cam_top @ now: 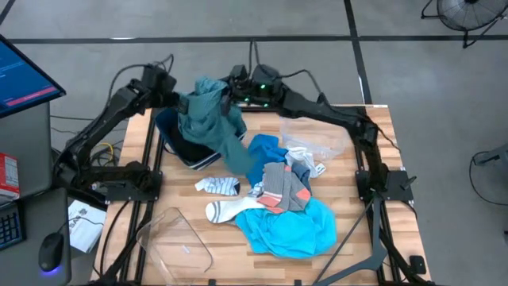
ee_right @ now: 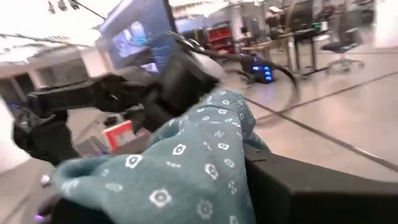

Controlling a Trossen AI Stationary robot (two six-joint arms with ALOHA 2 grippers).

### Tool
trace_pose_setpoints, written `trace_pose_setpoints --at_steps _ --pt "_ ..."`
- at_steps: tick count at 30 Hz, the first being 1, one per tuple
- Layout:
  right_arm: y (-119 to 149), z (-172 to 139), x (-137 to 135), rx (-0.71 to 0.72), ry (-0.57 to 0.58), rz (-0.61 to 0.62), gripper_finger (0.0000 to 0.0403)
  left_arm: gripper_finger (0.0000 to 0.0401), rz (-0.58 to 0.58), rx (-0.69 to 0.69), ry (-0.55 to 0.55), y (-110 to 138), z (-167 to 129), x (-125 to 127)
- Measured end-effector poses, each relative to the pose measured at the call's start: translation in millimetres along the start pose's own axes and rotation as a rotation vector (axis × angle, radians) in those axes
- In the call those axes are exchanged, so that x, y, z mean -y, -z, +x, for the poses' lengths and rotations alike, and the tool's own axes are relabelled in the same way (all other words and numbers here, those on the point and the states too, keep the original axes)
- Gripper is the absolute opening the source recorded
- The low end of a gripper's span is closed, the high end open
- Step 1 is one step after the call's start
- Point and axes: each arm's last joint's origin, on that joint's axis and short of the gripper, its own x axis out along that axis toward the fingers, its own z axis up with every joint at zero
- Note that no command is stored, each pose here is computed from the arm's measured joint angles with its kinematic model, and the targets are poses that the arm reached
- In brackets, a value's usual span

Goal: Pick & Place Cloths
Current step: Put the blue shirt into the blue bin

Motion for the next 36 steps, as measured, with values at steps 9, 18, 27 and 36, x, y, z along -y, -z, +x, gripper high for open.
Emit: trace_pose_setpoints --at_steps 9,18,27,36 --pt "85.9 33.7 19.1 -0.193 0.045 0.098 0.0003 0.0002 -0.031 -0.119 -0.006 30.4 23.4 3.2" --pt "152.3 38.7 40.4 -0.557 0.146 0.061 0.0008 0.0059 0.026 -0.03 0.034 28.2 6.8 2.1" --pt "142.8 34.5 41.8 -0.572 0.247 -0.165 0.0091 0.0199 0.037 0.201 0.181 26.0 -36.3 0.6" --pt "68.5 31.3 41.4 -0.502 0.249 -0.265 0.0287 0.029 0.069 0.42 0.15 19.0 -85.2 -6.4"
